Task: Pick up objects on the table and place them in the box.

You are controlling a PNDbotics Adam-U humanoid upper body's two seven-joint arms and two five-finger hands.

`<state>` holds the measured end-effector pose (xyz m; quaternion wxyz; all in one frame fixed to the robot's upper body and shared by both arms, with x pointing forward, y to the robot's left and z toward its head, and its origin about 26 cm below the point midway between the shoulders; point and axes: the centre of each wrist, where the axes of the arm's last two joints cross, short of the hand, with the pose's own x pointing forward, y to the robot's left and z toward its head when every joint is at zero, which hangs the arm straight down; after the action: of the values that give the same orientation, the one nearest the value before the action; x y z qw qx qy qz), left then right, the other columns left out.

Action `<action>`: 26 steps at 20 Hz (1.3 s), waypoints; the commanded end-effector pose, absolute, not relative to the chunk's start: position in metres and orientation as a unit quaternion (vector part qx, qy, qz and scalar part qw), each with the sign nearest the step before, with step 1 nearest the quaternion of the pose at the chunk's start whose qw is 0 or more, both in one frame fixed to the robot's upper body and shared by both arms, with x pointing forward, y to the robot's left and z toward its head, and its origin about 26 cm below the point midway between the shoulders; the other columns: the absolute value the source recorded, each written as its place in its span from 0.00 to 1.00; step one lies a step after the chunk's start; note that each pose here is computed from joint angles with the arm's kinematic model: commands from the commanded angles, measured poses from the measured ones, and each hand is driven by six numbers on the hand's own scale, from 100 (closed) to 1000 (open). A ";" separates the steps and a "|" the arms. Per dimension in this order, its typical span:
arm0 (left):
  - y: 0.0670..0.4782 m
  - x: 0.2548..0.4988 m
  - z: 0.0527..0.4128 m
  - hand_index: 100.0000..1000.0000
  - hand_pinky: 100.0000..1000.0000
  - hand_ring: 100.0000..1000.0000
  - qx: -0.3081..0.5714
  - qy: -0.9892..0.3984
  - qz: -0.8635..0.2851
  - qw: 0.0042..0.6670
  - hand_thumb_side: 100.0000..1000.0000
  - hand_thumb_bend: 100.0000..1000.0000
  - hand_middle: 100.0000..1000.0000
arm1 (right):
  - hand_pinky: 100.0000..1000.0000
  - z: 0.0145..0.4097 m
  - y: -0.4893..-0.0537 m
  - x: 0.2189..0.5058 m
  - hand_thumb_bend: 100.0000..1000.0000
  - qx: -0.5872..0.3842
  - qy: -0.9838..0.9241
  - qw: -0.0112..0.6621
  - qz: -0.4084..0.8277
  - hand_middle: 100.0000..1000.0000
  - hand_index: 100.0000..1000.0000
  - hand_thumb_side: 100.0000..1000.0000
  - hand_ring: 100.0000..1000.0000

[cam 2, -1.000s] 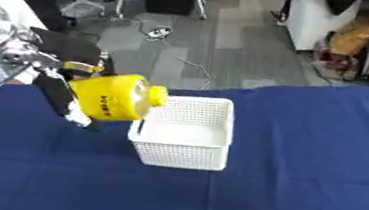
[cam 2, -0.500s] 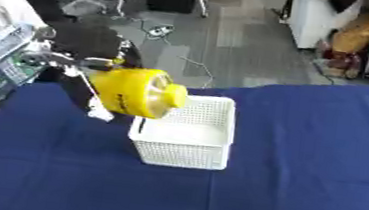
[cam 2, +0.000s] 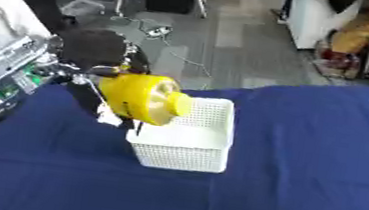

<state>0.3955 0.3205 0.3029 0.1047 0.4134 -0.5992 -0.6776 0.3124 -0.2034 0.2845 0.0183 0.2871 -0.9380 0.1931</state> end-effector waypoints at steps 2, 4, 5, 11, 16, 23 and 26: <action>0.325 0.395 0.317 0.02 0.00 0.00 0.432 -0.594 -0.670 0.108 0.51 0.00 0.00 | 0.30 0.292 -0.200 0.310 0.00 0.291 -0.937 0.006 0.195 0.55 0.76 1.00 0.37; 0.327 0.398 0.316 0.02 0.00 0.00 0.435 -0.591 -0.667 0.126 0.51 0.00 0.00 | 0.30 0.293 -0.199 0.310 0.00 0.292 -0.937 0.005 0.192 0.55 0.76 1.00 0.37; 0.329 0.399 0.316 0.02 0.00 0.00 0.437 -0.589 -0.666 0.138 0.51 0.00 0.00 | 0.30 0.293 -0.198 0.310 0.00 0.292 -0.937 0.005 0.191 0.55 0.76 1.00 0.37; 0.336 0.401 0.323 0.02 0.00 0.00 0.456 -0.560 -0.663 0.198 0.51 0.00 0.00 | 0.30 0.297 -0.194 0.309 0.00 0.298 -0.936 -0.003 0.186 0.55 0.76 1.00 0.37; 0.342 0.404 0.321 0.02 0.00 0.00 0.445 -0.555 -0.653 0.258 0.51 0.00 0.00 | 0.30 0.301 -0.189 0.309 0.00 0.304 -0.935 -0.010 0.185 0.55 0.76 1.00 0.38; 0.344 0.405 0.323 0.03 0.00 0.00 0.431 -0.572 -0.638 0.282 0.51 0.00 0.00 | 0.31 0.305 -0.186 0.308 0.00 0.308 -0.933 -0.013 0.184 0.55 0.76 1.00 0.38; 0.344 0.406 0.323 0.04 0.00 0.00 0.426 -0.580 -0.634 0.284 0.51 0.00 0.00 | 0.31 0.306 -0.185 0.308 0.00 0.308 -0.933 -0.014 0.185 0.55 0.76 1.00 0.38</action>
<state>0.4098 0.3388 0.3049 0.2910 0.4105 -0.5715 -0.6482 0.3112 -0.1869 0.2988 -0.0012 0.3077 -0.9343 0.1802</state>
